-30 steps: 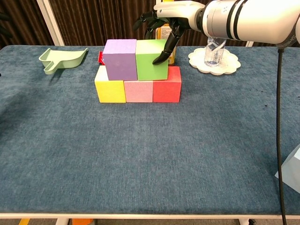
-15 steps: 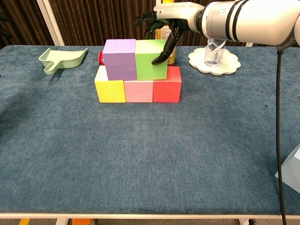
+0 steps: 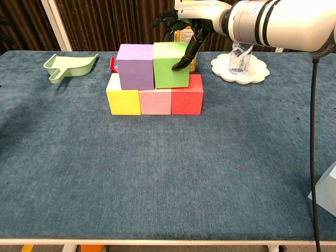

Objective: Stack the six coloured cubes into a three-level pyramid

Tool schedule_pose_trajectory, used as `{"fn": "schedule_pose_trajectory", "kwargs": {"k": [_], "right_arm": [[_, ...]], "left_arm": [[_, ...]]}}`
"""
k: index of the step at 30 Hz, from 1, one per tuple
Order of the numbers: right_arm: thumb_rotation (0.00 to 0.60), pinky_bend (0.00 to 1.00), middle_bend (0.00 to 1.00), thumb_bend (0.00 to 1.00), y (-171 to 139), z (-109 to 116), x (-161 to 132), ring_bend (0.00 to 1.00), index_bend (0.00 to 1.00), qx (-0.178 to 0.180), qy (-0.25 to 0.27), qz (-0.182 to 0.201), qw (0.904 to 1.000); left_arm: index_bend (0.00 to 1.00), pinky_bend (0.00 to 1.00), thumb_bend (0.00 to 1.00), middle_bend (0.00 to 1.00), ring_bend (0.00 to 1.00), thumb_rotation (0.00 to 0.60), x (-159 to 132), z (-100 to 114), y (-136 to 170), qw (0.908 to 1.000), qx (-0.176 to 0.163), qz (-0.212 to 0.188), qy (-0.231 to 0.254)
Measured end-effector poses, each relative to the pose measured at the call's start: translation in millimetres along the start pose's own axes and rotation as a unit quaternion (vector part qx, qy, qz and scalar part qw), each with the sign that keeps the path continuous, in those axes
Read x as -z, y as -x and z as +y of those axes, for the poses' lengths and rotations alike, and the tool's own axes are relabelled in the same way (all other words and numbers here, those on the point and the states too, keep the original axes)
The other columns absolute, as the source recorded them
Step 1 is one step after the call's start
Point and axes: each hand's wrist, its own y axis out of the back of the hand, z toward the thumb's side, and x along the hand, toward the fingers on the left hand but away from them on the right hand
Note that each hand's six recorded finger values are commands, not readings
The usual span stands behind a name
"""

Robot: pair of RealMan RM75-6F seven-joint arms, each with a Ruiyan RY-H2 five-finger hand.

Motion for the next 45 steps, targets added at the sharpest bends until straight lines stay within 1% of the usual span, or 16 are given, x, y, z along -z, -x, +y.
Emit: {"fn": "schedule_pose_trajectory", "kwargs": {"k": [27, 35, 37, 40, 45], "right_arm": [[0.6, 0.0, 0.31, 0.08, -5.8, -5.0, -2.1, 0.0, 0.09, 0.003, 0.005, -0.009, 0.9999], [0.6, 0.0, 0.31, 0.08, -4.6, -8.9, -1.9, 0.0, 0.09, -0.001, 0.006, -0.013, 0.9999], [0.6, 0.0, 0.3, 0.08, -4.7, -9.4, -1.9, 0.0, 0.06, -0.001, 0.005, -0.014, 0.9999], [0.6, 0.0, 0.24, 0.06, -5.6, -9.9, -2.0, 0.0, 0.01, -0.002, 0.006, -0.014, 0.9999], [0.6, 0.0, 0.15, 0.04, -8.6, -8.4, -1.8, 0.0, 0.0, -0.002, 0.006, -0.014, 0.9999]], "left_arm": [[0.08, 0.12, 0.04, 0.15, 0.19, 0.6, 0.5, -1.6, -0.5, 1.0, 0.002, -0.004, 0.001], [0.08, 0.12, 0.04, 0.15, 0.19, 0.6, 2.6, -2.7, 0.1, 1.0, 0.003, -0.003, 0.003], [0.08, 0.12, 0.04, 0.15, 0.19, 0.6, 2.8, -2.7, 0.2, 1.0, 0.002, -0.003, 0.003], [0.08, 0.12, 0.04, 0.15, 0.19, 0.6, 2.4, -1.7, 0.1, 1.0, 0.001, -0.005, 0.004], [0.08, 0.12, 0.04, 0.15, 0.19, 0.6, 1.4, 0.1, -1.2, 1.0, -0.001, -0.008, 0.003]]}}
